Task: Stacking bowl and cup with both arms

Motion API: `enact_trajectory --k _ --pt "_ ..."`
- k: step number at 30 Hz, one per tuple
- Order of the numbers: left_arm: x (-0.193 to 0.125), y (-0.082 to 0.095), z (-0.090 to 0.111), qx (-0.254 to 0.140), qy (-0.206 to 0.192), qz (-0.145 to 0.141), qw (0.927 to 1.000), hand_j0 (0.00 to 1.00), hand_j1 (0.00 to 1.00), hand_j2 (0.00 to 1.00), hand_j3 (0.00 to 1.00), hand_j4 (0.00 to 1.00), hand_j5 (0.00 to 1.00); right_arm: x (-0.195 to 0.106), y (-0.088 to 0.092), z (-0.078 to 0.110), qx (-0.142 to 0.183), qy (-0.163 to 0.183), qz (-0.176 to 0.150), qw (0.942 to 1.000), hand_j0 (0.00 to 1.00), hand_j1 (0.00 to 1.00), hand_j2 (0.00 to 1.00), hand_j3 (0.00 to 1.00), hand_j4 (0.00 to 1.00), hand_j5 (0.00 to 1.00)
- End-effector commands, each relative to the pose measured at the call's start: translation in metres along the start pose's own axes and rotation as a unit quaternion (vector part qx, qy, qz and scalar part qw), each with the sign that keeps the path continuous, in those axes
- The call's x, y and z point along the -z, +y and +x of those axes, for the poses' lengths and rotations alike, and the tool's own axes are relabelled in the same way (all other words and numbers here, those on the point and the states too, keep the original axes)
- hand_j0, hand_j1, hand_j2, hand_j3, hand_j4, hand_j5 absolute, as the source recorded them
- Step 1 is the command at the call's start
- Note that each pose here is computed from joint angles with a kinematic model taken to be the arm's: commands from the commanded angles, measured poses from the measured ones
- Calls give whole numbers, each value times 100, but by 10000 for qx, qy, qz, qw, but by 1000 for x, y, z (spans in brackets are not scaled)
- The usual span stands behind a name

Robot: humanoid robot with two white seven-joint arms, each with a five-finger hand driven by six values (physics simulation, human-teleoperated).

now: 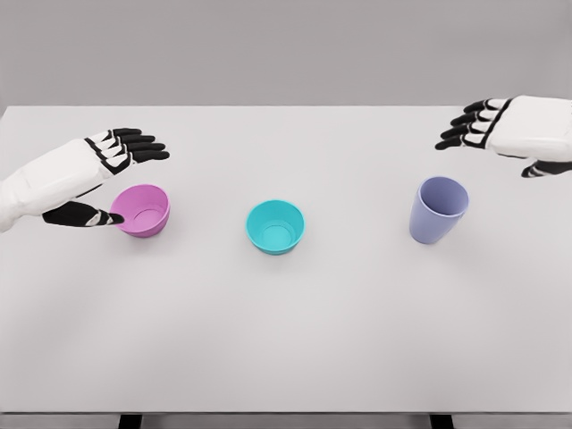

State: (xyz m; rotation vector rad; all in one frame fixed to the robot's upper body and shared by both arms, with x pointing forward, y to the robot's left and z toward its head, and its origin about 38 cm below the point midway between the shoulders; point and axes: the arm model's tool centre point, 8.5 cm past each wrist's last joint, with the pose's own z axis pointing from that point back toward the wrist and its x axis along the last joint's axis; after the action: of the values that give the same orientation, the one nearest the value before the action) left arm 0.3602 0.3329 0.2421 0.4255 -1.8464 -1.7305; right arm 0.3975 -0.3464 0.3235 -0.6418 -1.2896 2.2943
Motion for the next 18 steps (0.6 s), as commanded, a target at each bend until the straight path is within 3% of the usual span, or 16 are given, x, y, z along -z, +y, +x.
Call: enact_trajectory --k 1,7,9,11,12,13,15,18 --pt "-1 2 -1 0 16 -10 10000 100 100 100 100 100 100 1 -3 7 -78 -81 -4 9999 100 100 100 100 100 100" --pt "-1 2 -1 17 15 -95 10000 100 100 100 100 100 100 -8 -25 3 -139 -21 -372 9992 100 100 100 100 100 100" --pt "-4 5 -4 61 67 -461 9989 100 100 100 100 100 100 -5 -26 6 -124 -83 -424 9990 100 100 100 100 100 100" --pt "-7 5 -4 -106 8 -998 9950 100 100 100 100 100 100 3 -27 10 -81 -181 -538 9984 100 100 100 100 100 100" --pt "-11 10 -3 71 10 -1551 9879 100 100 100 100 100 100 0 -27 6 -58 -117 -525 9985 100 100 100 100 100 100" --pt "-11 13 -4 158 8 -1822 9831 100 100 100 100 100 100 -3 -31 5 -100 -79 -569 9983 100 100 100 100 100 100" --pt "-5 24 -4 290 -39 -1782 9836 100 100 100 100 100 100 -4 -31 4 -93 -51 -597 9982 100 100 100 100 100 100" --pt "22 33 -7 436 -272 -1963 9792 100 100 100 100 100 100 -2 -31 5 -92 -77 -620 9980 100 100 100 100 100 100"
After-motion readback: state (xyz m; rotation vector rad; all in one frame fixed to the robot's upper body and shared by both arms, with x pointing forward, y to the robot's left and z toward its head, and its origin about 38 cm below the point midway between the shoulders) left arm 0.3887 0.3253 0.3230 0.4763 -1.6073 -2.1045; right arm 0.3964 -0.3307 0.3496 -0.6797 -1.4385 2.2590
